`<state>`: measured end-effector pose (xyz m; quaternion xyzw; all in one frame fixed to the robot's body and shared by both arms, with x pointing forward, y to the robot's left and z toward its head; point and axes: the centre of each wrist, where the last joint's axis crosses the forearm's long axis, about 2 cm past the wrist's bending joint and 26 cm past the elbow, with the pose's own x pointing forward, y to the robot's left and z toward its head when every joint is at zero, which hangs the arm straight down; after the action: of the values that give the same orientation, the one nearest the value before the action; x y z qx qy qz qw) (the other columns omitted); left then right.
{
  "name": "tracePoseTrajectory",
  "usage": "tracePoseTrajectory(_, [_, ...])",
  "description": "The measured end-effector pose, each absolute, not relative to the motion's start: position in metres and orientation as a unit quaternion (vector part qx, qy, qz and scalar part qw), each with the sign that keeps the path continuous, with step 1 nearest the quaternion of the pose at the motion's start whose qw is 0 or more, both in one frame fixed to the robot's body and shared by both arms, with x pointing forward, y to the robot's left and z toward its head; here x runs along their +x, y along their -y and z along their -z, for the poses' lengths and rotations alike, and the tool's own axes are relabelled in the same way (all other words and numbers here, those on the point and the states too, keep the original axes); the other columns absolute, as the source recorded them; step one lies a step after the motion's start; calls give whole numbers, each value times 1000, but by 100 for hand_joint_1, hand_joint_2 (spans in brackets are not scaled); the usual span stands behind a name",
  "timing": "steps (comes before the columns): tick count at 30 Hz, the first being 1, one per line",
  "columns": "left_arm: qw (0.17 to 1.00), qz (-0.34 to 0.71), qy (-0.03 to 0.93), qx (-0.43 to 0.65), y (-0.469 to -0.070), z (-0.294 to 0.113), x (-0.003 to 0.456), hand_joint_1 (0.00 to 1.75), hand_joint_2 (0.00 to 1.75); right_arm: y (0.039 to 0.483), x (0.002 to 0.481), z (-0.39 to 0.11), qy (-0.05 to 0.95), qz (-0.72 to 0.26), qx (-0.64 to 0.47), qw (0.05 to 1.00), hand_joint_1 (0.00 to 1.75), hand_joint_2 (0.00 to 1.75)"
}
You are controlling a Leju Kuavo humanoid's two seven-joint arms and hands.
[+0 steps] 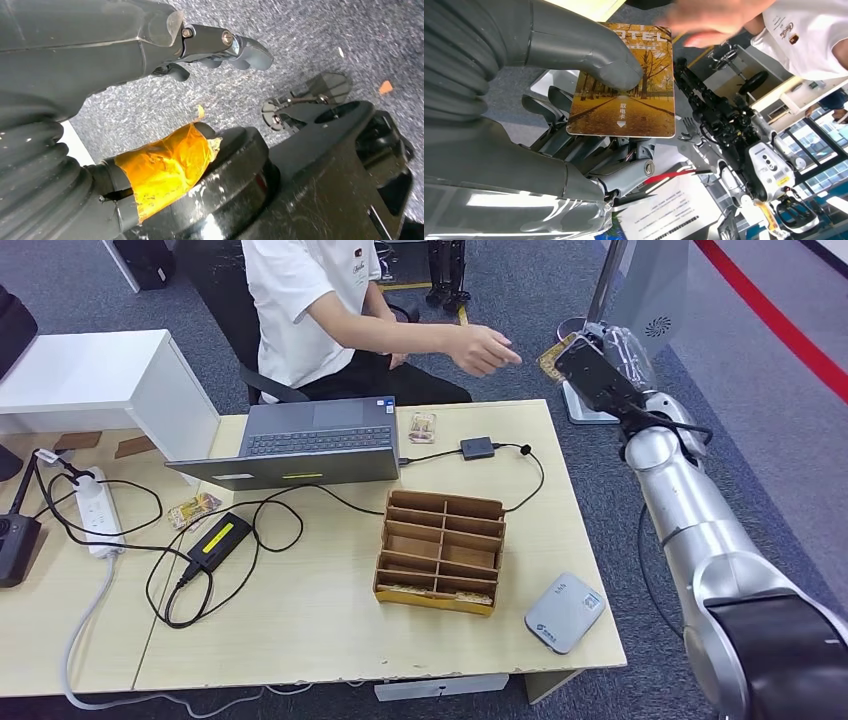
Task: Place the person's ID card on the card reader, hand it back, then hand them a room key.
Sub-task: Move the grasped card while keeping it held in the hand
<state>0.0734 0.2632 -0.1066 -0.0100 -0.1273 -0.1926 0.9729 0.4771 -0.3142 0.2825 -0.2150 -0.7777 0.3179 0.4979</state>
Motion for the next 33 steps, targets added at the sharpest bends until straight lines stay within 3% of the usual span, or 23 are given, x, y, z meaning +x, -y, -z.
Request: tracePoseTrajectory(33, [979, 172, 112, -9, -266, 109, 59, 0, 175, 327, 419, -241, 801, -328, -240, 440, 175, 175])
